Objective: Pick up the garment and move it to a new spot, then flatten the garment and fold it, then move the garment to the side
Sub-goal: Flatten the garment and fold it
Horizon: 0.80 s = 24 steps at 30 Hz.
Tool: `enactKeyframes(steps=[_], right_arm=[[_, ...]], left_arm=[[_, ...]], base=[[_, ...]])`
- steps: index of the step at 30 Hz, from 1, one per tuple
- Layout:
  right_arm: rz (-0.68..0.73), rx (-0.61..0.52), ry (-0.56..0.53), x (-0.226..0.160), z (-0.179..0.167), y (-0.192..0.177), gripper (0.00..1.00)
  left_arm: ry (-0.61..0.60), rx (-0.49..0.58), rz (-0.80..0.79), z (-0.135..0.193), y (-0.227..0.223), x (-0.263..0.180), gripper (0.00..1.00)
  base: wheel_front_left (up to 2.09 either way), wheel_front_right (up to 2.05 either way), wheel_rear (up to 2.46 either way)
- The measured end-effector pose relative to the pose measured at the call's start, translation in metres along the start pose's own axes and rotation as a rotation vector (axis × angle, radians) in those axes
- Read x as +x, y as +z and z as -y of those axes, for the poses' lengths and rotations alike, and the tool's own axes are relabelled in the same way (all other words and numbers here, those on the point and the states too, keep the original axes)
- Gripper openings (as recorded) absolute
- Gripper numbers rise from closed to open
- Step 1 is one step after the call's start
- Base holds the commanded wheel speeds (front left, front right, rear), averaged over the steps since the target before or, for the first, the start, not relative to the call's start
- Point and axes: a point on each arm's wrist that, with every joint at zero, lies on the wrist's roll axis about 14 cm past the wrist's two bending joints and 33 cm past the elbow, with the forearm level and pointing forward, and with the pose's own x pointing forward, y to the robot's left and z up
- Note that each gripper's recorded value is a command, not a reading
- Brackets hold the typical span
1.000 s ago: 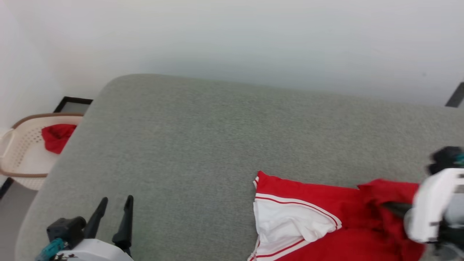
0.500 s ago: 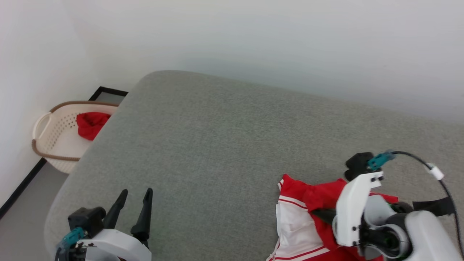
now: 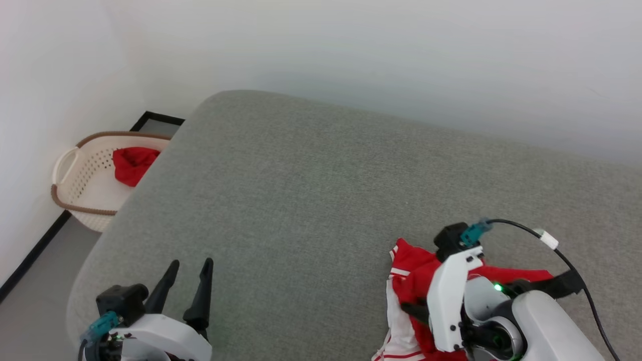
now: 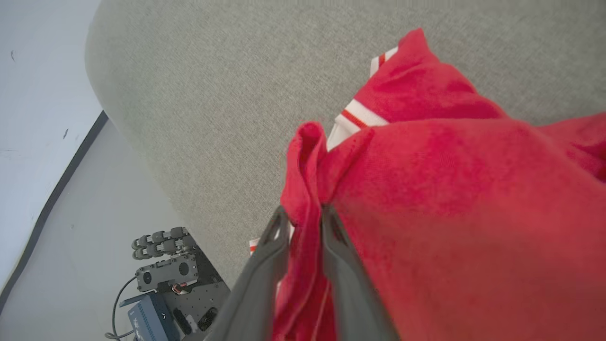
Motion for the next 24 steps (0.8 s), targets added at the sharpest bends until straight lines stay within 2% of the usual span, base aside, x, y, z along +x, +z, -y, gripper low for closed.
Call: enactKeyframes(steps=[11,17,24], right_arm=[[0.126,-0.075,0.021,-0.031,-0.008,0.027,1.0],[0.281,-0.126,-0.075,-0.071,0.018,0.042,1.0],[0.511,-0.149,-0.242,-0.123,0.065,0.045,1.0]], left_arm=[[-0.024,0.015,-0.009,0.006,-0.003,0.006,1.0],[-0.051,0.035,0.004,0.012,0.001,0.01,1.0],[-0.093,0.071,0.013,0.026,0.003,0.018,1.0]], base=[[0.0,0.0,0.0],[0.0,0.0,0.0],[0.0,0.0,0.0]])
